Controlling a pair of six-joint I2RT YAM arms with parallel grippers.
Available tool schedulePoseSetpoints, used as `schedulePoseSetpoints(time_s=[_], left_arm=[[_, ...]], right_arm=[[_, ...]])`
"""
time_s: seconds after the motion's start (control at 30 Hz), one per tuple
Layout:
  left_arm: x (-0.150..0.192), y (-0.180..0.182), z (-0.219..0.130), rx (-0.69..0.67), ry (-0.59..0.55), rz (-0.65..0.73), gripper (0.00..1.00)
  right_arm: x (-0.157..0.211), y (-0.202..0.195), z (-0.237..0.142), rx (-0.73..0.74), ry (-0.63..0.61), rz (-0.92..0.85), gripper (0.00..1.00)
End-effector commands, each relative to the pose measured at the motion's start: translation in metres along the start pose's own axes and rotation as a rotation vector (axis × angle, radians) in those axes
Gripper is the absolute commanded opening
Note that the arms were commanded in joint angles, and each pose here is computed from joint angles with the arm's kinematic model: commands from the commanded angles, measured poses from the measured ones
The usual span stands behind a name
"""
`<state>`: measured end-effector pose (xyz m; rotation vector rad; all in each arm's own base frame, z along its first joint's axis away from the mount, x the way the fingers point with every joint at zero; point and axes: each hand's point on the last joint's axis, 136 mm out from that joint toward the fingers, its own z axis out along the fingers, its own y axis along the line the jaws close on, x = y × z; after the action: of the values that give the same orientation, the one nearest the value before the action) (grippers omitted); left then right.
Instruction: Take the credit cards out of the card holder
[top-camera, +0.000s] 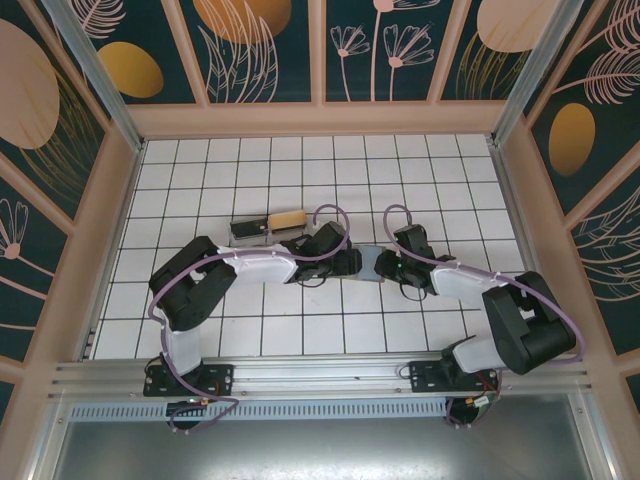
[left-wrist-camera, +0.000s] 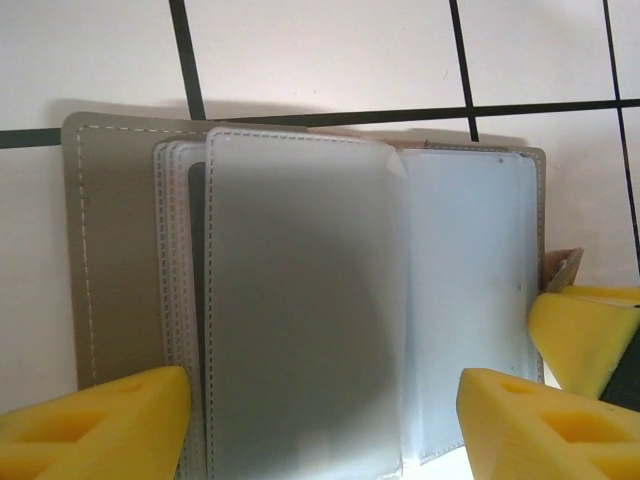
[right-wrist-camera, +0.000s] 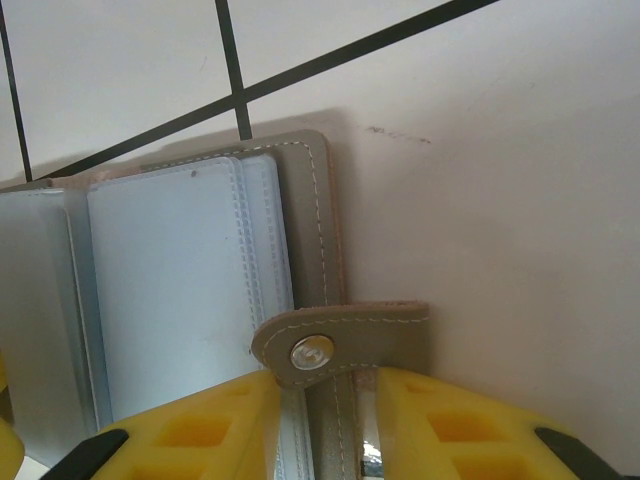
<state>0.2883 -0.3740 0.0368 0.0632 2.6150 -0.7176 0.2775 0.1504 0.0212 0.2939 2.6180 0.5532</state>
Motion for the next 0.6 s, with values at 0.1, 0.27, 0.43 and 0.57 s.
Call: schedulePoseSetpoints(time_s=[0.1, 0.27, 0.43, 0.57], left_arm=[[-0.0002, -0.0161, -0.0044, 0.082, 0.003, 0.000, 0.73], [0.0004, -0.0175, -0.0047, 0.092, 0.005, 0.001, 0.78], [-0.0019, -0.0182, -0.0084, 0.088, -0.003, 0.012, 0.99], [-0.0042, -0.0184, -0.0108, 0.085, -0.011, 0.020, 0.99]], right_arm=[[0.0084, -0.0051, 0.0040, 0.027, 0.027, -0.011, 0.33], [0.0103, -0.0066, 0.0050, 0.031, 0.031, -0.010, 0.33], [0.0111, -0.0065, 0.0056, 0.030, 0.032, -0.010, 0.33], [0.0105, -0.0055, 0.0060, 0.026, 0.031, -0.009, 0.33]])
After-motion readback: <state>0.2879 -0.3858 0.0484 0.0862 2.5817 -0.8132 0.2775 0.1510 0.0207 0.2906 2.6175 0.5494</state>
